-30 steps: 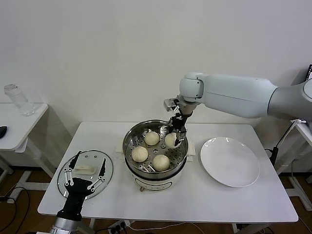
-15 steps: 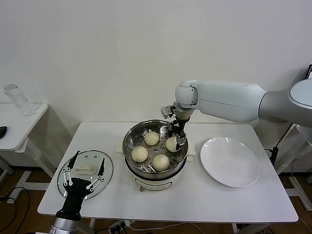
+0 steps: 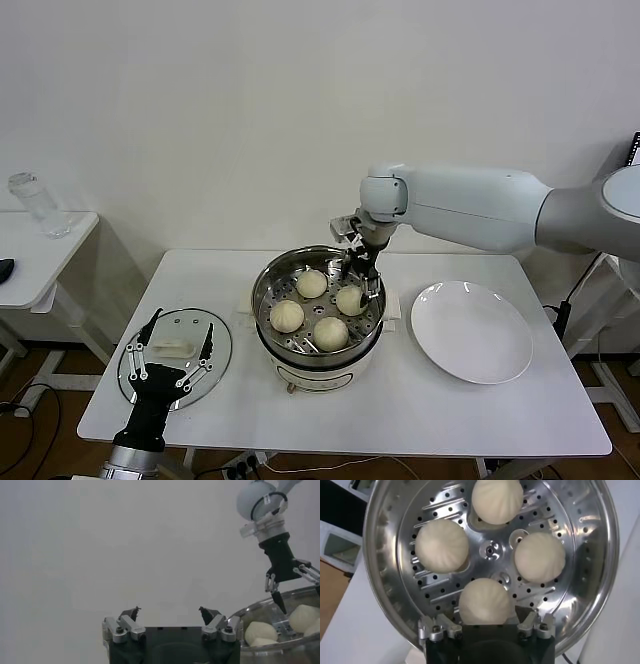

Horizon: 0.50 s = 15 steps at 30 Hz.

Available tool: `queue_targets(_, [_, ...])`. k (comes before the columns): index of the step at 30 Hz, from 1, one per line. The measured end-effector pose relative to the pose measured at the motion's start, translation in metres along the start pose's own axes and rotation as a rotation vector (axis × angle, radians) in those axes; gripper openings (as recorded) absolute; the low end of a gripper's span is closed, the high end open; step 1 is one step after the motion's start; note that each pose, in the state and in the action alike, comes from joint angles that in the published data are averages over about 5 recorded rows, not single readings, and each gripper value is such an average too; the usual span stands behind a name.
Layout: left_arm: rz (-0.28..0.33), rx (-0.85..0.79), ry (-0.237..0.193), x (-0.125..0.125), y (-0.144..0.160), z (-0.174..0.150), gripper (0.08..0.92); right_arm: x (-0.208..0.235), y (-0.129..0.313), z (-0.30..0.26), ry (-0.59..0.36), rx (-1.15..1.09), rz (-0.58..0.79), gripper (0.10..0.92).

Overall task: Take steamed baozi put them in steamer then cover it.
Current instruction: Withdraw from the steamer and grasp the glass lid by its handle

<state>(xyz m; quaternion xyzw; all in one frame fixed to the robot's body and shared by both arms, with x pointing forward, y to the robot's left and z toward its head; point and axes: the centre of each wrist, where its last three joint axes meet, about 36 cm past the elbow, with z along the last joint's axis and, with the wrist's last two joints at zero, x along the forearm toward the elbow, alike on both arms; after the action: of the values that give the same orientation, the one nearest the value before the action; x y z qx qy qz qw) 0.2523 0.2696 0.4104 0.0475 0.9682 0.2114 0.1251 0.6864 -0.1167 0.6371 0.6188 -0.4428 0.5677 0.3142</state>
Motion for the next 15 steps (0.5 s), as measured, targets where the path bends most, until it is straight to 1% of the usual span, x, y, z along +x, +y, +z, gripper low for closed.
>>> queue_targets(4, [0.001, -0.005, -0.002, -0.001, 0.0, 0.0, 0.823, 0.015, 0.008, 0.005, -0.091, 0.01, 0.066, 0.823])
queue_targets(7, [-0.001, -0.016, -0.003, -0.002, 0.001, 0.002, 0.823, 0.025, 0.019, 0.011, -0.187, 0.021, 0.169, 0.823])
queue_targets(11, [-0.005, -0.036, -0.007, -0.005, 0.001, 0.002, 0.823, 0.027, 0.038, 0.023, -0.328, 0.019, 0.383, 0.823])
queue_targets(15, [-0.013, -0.066, -0.012, -0.009, 0.003, 0.002, 0.823, 0.021, 0.059, 0.039, -0.478, -0.035, 0.672, 0.823])
